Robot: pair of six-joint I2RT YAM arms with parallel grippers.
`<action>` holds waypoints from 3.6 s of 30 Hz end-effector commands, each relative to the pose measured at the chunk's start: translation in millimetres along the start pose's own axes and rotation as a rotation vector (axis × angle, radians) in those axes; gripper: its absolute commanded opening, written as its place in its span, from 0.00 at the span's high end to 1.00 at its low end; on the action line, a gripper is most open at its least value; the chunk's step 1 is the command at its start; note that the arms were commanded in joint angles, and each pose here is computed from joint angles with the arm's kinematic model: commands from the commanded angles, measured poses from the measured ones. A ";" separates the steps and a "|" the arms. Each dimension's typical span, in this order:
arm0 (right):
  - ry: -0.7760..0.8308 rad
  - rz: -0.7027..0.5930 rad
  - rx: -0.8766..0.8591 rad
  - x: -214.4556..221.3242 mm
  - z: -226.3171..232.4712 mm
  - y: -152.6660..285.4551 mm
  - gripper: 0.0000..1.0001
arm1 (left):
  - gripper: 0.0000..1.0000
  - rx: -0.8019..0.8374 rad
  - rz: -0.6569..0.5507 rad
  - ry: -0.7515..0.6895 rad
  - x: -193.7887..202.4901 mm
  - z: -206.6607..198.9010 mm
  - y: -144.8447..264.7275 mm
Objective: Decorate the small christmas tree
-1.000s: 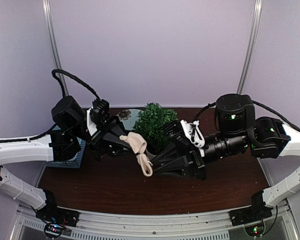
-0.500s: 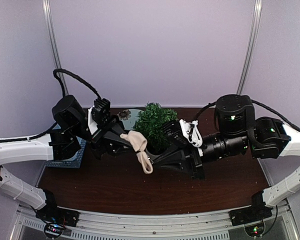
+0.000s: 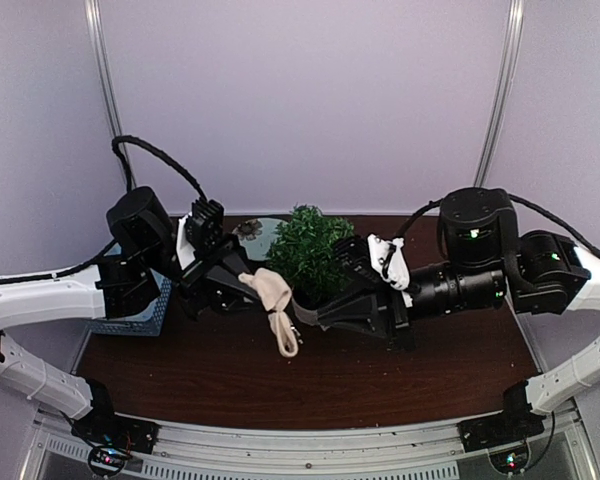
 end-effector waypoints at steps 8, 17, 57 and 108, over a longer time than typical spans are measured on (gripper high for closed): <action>-0.010 -0.166 -0.136 -25.3 9.8 3.2 0.68 | 1.00 -0.051 -0.038 -0.056 -13.6 -0.2 5.2; -0.018 -0.144 -0.095 -26.6 6.1 -7.0 0.67 | 1.00 -0.066 -0.045 -0.057 -13.0 -0.3 5.9; 0.097 0.058 0.197 -4.8 -22.1 -5.4 1.00 | 1.00 0.068 -0.017 0.101 -7.9 12.8 0.1; -0.210 0.095 0.552 58.4 -73.2 63.4 0.36 | 1.00 -0.549 -0.565 0.509 47.2 151.0 143.5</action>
Point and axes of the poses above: each gripper's point midway between its finger pads, its own y axis back along the fingers, its own z axis along the line the jaws close on, x = y × z, the point moved 10 cm from there along y, back along the fingers, and after that the axes turned 7 degrees about y, right-handed, at the moved point
